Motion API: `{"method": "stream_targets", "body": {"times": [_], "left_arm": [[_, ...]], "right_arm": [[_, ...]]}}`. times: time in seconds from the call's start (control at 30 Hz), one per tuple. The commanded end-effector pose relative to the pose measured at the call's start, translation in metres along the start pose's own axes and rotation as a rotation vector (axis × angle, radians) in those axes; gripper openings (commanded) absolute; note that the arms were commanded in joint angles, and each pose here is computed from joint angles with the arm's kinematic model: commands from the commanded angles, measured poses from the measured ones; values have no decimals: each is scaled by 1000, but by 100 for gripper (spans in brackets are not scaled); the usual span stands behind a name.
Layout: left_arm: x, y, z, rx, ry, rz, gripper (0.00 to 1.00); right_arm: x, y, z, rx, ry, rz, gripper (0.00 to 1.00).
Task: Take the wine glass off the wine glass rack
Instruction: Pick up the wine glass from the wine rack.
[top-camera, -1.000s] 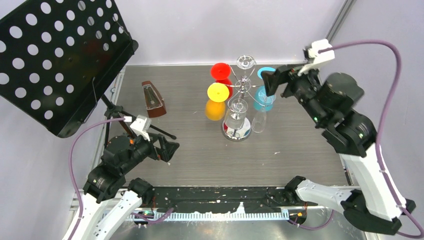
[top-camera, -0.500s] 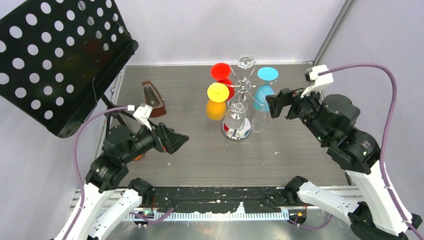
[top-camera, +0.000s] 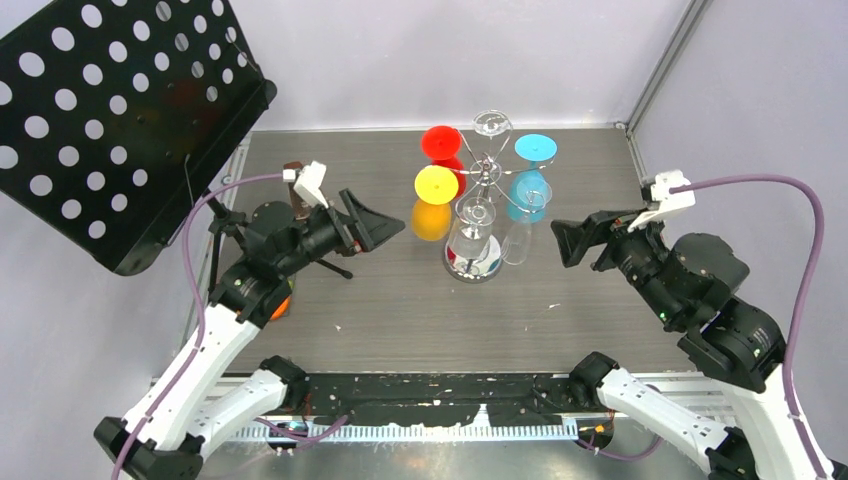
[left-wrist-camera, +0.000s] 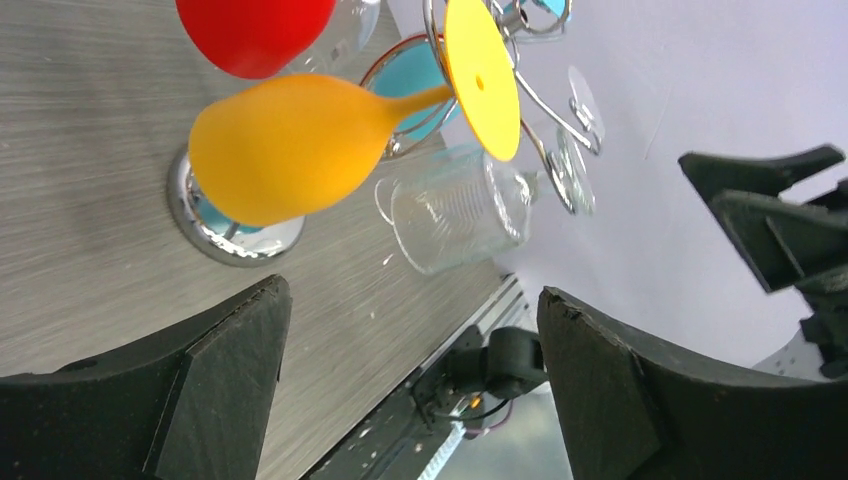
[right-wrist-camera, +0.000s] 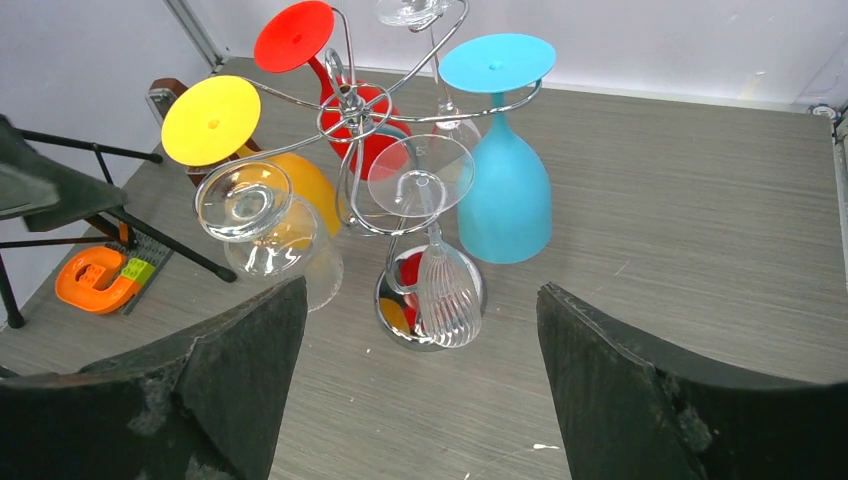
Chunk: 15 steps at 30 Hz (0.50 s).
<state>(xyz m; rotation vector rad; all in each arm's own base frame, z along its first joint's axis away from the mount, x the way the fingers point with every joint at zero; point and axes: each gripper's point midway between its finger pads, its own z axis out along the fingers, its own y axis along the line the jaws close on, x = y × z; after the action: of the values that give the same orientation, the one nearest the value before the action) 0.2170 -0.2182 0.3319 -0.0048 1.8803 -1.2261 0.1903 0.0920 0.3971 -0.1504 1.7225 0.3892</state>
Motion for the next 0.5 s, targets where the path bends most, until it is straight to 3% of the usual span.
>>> {"method": "stream_targets", "body": {"times": [0.0,0.37,0.47], "left_arm": [[-36,-34,14,116,-101,-69,88],[-52,-32,47,118,-123,-173,75],[-54,-37,54,146,-114,-197,67]], "right_arm": [[-2,-3,-6,9,-24,17,90],[6,-13,-17,25,-37,14,89],[6,-13,-20,24,-43,18,89]]}}
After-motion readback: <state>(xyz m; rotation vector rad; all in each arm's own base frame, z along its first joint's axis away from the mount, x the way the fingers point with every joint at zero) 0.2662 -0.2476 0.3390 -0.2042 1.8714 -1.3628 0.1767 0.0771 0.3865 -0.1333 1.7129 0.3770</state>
